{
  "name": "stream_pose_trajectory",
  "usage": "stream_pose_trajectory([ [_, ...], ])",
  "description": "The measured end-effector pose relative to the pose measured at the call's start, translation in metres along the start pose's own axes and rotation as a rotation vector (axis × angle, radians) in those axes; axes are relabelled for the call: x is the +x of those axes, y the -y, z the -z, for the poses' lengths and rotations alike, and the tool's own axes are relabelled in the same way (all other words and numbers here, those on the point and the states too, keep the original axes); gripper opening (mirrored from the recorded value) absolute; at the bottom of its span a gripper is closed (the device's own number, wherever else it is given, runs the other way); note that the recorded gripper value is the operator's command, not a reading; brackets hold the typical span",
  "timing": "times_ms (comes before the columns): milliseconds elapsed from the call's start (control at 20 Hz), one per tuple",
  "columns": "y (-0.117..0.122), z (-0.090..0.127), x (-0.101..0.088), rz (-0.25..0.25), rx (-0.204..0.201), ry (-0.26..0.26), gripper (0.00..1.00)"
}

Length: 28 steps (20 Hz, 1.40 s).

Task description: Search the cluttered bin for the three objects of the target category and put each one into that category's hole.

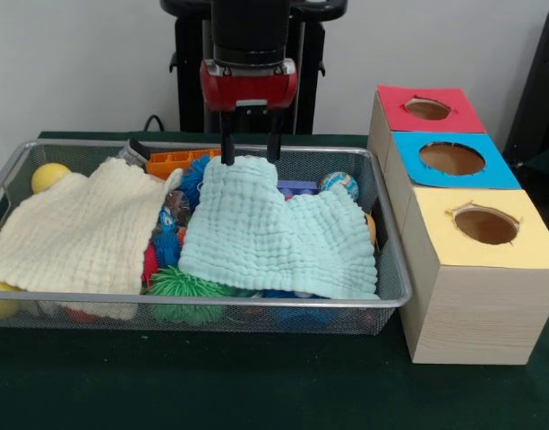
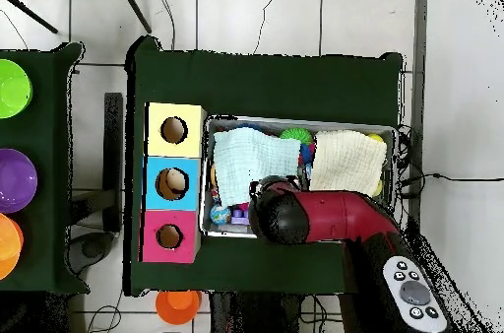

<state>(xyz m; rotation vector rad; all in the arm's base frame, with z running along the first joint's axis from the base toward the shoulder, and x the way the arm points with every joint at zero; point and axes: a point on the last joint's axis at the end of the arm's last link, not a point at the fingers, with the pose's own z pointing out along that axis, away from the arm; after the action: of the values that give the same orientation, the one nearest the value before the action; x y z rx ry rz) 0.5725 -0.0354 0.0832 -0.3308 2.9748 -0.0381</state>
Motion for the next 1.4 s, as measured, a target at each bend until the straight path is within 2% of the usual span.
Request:
stream_pose_trajectory([
  [400, -0.009, -0.029, 0.001, 0.050, -0.024, 0.057, 1.00],
  [1050, -0.016, -0.087, 0.007, 0.143, -0.033, 0.041, 1.00],
  [1400, -0.021, -0.111, 0.011, 0.158, -0.048, 0.049, 1.00],
])
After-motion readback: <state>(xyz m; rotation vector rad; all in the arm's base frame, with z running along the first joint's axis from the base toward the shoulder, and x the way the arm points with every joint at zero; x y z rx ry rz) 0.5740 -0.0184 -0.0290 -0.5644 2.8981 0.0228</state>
